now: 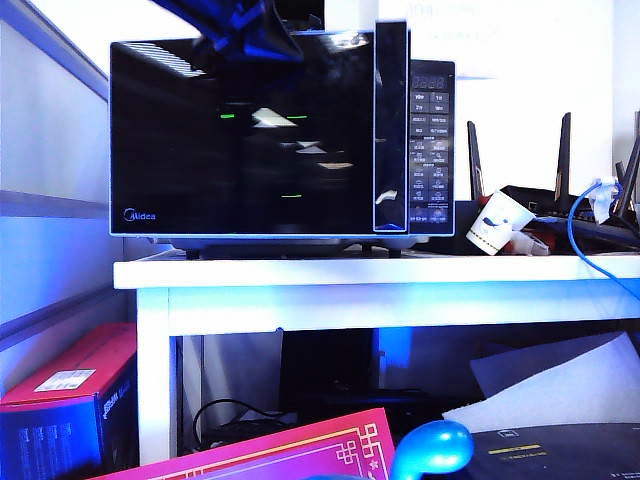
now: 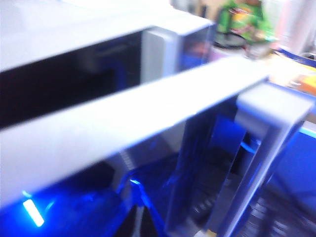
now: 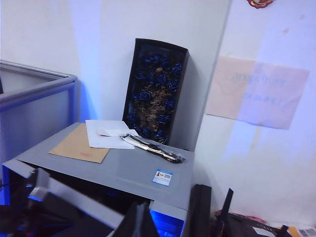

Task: Open the microwave door, place the box of snacks from the top of the microwave inside, then close the microwave door.

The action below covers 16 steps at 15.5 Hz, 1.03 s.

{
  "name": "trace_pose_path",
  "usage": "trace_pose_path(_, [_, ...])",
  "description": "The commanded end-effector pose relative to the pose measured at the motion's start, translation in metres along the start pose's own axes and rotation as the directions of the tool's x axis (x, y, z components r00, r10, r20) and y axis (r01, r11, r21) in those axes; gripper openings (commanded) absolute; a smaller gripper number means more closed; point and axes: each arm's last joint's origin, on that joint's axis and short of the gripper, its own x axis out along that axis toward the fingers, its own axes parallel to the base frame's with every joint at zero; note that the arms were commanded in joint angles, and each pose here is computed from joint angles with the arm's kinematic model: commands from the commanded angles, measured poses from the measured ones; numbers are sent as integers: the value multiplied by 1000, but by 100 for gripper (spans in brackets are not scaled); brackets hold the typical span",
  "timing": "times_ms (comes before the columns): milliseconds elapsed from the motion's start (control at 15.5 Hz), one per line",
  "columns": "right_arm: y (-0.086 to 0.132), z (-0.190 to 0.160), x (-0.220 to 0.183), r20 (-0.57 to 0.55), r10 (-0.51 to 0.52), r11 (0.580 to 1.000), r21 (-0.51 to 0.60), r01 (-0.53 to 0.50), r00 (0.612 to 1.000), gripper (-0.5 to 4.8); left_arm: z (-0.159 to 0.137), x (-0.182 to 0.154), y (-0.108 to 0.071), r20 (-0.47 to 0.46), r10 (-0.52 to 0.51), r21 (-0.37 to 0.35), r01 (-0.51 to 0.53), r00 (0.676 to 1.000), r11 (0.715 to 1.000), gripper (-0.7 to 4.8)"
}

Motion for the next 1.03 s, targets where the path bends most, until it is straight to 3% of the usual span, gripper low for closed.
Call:
trace_pose_path(64, [-1, 3, -3, 26, 2, 1000, 1, -2, 1000, -5, -3, 9, 6, 45, 91, 19, -92, 995, 996, -5])
trace_pose_path(322, [-1, 3, -3, 24, 2, 1000, 0, -2, 1000, -5, -7, 21, 15, 124, 203, 35, -209, 971, 977, -5])
trace_pose_path(579, [0, 4, -6, 32, 23, 1000, 0, -23, 999, -5, -15, 29, 24, 144, 364, 17, -371, 920, 929, -5])
trace_pose_path(708, [0, 3, -6, 26, 24, 1000, 0, -24, 999, -5, -15, 28, 27, 137, 463, 5, -468, 875, 884, -5])
trace_pose_path(901, [0, 2, -5, 17, 18, 1000, -1, -18, 1000, -5, -15, 25, 31, 129, 608, 5, -613, 783, 790, -5])
trace_pose_path(1030, [0, -2, -8, -26, 26, 999, -22, -27, 999, -5, 3, 9, 21, 134, 540, 3, -545, 831, 838, -5])
